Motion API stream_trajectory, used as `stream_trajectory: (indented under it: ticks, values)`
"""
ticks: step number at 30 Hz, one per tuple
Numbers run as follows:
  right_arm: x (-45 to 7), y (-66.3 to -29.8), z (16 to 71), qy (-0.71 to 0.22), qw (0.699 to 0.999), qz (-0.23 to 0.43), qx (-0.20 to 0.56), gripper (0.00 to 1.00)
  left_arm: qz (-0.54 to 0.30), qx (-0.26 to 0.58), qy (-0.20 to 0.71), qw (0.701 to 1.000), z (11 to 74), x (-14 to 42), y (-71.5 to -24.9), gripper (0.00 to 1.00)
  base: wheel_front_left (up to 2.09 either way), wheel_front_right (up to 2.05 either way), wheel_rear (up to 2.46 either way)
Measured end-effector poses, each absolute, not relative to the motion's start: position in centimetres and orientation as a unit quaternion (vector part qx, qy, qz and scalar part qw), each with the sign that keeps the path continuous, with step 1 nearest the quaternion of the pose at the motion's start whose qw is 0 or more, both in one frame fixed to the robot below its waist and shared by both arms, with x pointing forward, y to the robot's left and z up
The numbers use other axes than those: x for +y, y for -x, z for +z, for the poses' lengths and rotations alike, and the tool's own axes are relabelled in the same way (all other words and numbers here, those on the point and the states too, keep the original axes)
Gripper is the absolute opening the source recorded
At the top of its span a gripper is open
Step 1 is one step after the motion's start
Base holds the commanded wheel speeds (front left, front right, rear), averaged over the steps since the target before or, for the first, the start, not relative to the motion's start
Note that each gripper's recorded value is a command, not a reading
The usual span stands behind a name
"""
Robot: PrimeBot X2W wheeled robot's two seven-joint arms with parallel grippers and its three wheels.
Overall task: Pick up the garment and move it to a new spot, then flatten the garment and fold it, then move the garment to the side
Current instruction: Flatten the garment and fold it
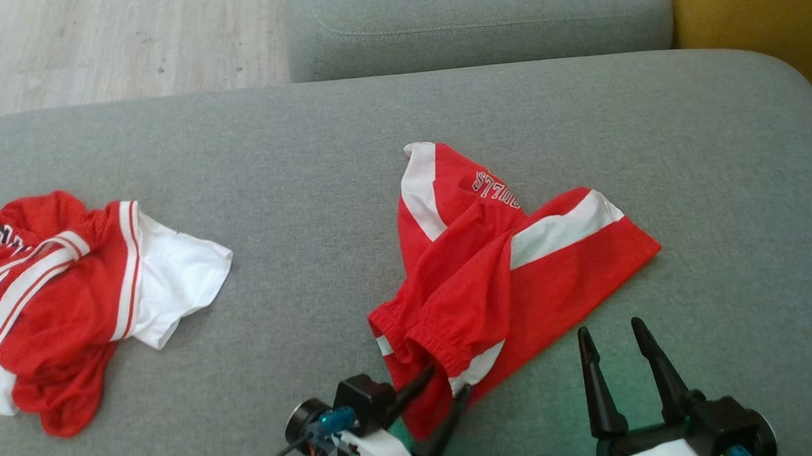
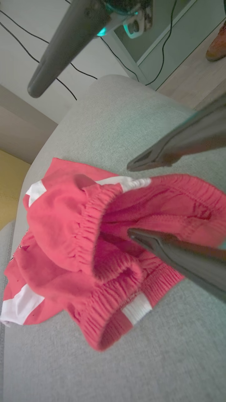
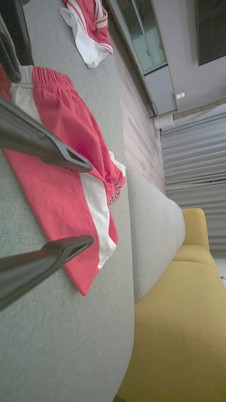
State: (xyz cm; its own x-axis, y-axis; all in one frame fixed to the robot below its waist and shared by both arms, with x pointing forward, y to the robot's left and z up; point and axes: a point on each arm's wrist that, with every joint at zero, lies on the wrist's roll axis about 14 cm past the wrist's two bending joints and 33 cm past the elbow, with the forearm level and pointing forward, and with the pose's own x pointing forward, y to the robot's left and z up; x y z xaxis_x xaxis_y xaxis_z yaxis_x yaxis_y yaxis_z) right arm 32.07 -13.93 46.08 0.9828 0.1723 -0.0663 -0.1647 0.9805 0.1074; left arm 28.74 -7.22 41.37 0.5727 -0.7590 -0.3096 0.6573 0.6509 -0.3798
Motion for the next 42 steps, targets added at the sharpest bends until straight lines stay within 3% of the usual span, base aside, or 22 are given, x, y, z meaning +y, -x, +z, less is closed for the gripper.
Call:
stream_trajectory:
  ticks: [1,3,4,11,15,24,31,35,38,42]
  values:
    - [-14.0,-32.0,46.1,-0.051,0.994,0.083,0.038,1.00,-0.406,0.226,0.109,0.879,41.4,-7.4,-28.8,0.58,0.00,0.00,0.00]
    - [-14.2,-32.0,46.0,-0.051,0.995,0.081,0.038,1.00,-0.412,0.225,0.102,0.877,41.4,-7.6,-29.0,0.15,0.00,0.00,0.00]
    - [-14.2,-31.9,46.0,-0.051,0.995,0.079,0.038,1.00,-0.414,0.224,0.099,0.877,41.4,-7.7,-29.1,0.00,0.00,0.00,0.00]
    - [-14.8,-31.4,46.3,-0.050,0.996,0.069,0.032,1.00,-0.443,0.212,0.089,0.866,41.9,-8.7,-28.4,0.00,0.00,0.00,0.00]
    - [-15.3,-30.8,46.8,-0.051,0.997,0.059,0.024,1.00,-0.479,0.166,0.077,0.858,44.6,-10.3,-29.4,0.00,0.00,0.00,0.00]
    - [-17.6,-28.0,47.5,-0.057,0.998,0.006,0.007,1.00,-0.565,0.000,0.031,0.824,57.4,-17.0,-35.2,0.00,0.00,0.00,0.00]
    - [-19.1,-26.2,47.6,-0.065,0.997,-0.028,-0.002,1.00,-0.620,-0.098,0.010,0.779,66.9,-21.4,-34.3,0.00,0.00,0.00,0.00]
    - [-18.6,-25.7,46.8,-0.069,0.997,-0.022,0.011,1.00,-0.631,-0.148,0.005,0.762,71.9,-21.1,-33.4,0.00,0.00,0.00,0.00]
    - [-18.5,-26.1,47.0,-0.066,0.998,-0.013,0.008,1.00,-0.619,-0.127,-0.005,0.775,70.9,-19.1,-34.5,0.00,0.00,0.00,0.00]
    - [-17.6,-27.2,47.8,-0.056,0.998,0.015,-0.001,1.00,-0.588,-0.036,-0.014,0.808,63.9,-14.4,-36.0,0.00,0.00,0.00,0.00]
